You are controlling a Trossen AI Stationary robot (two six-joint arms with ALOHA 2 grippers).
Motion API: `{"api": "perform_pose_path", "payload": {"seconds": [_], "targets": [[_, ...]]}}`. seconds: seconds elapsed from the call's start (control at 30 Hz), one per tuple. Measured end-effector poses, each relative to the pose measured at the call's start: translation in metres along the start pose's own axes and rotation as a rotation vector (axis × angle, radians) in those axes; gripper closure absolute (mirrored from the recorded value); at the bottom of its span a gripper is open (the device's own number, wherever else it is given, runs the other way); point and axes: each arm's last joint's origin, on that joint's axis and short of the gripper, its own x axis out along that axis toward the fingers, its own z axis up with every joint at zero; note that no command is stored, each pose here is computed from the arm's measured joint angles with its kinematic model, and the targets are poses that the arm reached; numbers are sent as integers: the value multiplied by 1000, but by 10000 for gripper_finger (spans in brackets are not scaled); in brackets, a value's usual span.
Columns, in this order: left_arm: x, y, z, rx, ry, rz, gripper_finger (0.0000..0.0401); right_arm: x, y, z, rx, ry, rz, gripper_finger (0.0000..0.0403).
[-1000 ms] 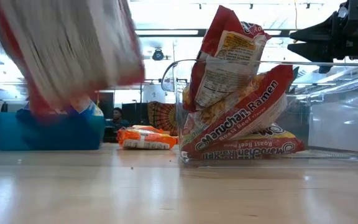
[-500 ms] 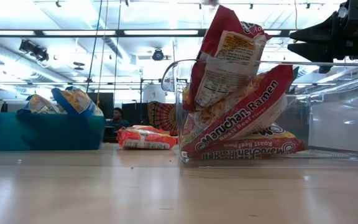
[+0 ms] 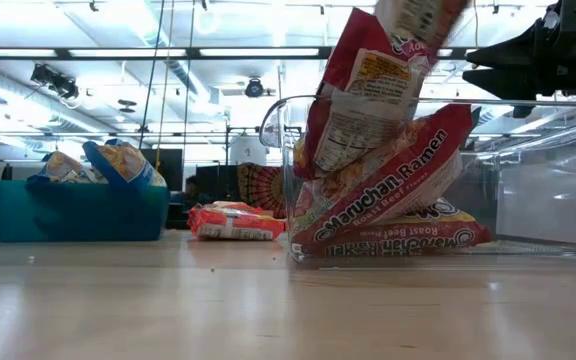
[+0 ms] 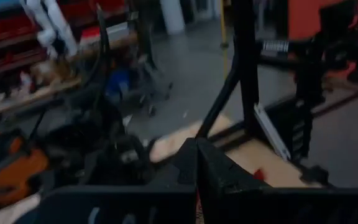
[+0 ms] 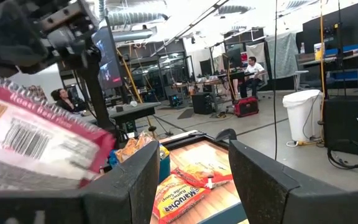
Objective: Sort Maruchan noodles
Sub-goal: Put the red noodle pack into the transparent bin
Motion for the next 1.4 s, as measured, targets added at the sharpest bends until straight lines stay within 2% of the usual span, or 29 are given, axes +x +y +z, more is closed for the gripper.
{"api": "perform_pose_path", "payload": {"seconds": [0.1, 0.2, 0.4, 0.63, 1.03, 1.27, 1.4], "targets": [[8, 10, -12, -49, -47, -49, 400, 0, 0, 0, 0, 0, 2, 204], [14, 13, -24, -70, -35, -59, 399, 0, 0, 0, 0, 0, 3, 204], [30, 3, -48, -126, 27, -137, 398, 0, 0, 0, 0, 0, 4, 204], [41, -11, -59, -99, 45, -176, 396, 0, 0, 0, 0, 0, 3, 204], [65, -9, -94, -135, -19, -149, 395, 0, 0, 0, 1, -1, 2, 204], [62, 8, -113, -257, 61, -109, 394, 0, 0, 0, 1, -1, 1, 204], [57, 15, -127, -330, 182, -79, 381, 0, 0, 0, 0, 0, 0, 204]]}}
